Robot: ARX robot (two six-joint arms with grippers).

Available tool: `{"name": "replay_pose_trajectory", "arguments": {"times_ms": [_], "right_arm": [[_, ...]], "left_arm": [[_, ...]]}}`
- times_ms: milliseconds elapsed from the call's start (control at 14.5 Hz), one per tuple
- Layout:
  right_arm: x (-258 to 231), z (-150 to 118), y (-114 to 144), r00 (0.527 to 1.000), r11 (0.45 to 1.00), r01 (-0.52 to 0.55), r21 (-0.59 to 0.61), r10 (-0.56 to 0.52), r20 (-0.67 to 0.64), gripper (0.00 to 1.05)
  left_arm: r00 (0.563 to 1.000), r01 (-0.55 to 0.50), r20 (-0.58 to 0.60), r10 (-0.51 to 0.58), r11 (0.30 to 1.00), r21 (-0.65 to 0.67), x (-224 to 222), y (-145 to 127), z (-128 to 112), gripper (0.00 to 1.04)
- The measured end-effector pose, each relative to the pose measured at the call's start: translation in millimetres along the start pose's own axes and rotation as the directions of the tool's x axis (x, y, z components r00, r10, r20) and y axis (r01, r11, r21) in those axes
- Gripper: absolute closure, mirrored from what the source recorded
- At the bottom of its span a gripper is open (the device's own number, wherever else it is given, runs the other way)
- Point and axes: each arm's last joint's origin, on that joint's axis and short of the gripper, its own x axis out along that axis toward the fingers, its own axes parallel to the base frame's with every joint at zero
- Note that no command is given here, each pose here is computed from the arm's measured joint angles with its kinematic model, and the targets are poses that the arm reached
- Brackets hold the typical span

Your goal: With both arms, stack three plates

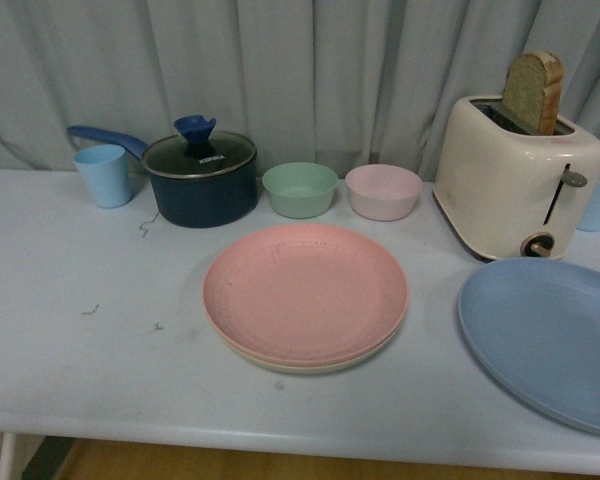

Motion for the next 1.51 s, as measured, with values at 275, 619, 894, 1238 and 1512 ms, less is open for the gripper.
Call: {"name": "replay_pose_trajectory", "arguments": {"times_ms": [275, 619, 894, 1238, 1512], "right_arm": [[13.6, -12.4, 12.6, 0.998, 1.000, 0.004, -0.019, -0.005, -0.063, 0.45], [13.2, -10.9, 2.9, 0.999, 1.000, -0.008, -0.001, 0.008, -0.052, 0.98], [-7.9, -11.5, -8.5, 0.998, 0.998, -0.047, 0.030, 0.048, -0.032, 1.02], [-75.8, 1.7, -11.7, 0.985, 0.986, -0.162, 0.050, 0.158, 0.069, 1.02], [-98.7, 43.8, 86.4, 0.868, 0.883, -0.466, -0.051, 0.468, 0.163, 1.02]], "left_arm": [[1.000, 0.000, 0.000, 0.000, 1.000, 0.000, 0.0, 0.0, 0.0, 0.07], [1.000, 0.000, 0.000, 0.000, 1.000, 0.000, 0.0, 0.0, 0.0, 0.07], [1.000, 0.000, 0.000, 0.000, 1.000, 0.000, 0.0, 0.0, 0.0, 0.07], [1.000, 0.000, 0.000, 0.000, 1.000, 0.000, 0.0, 0.0, 0.0, 0.07], [1.000, 0.000, 0.000, 0.000, 1.000, 0.000, 0.0, 0.0, 0.0, 0.07]]}}
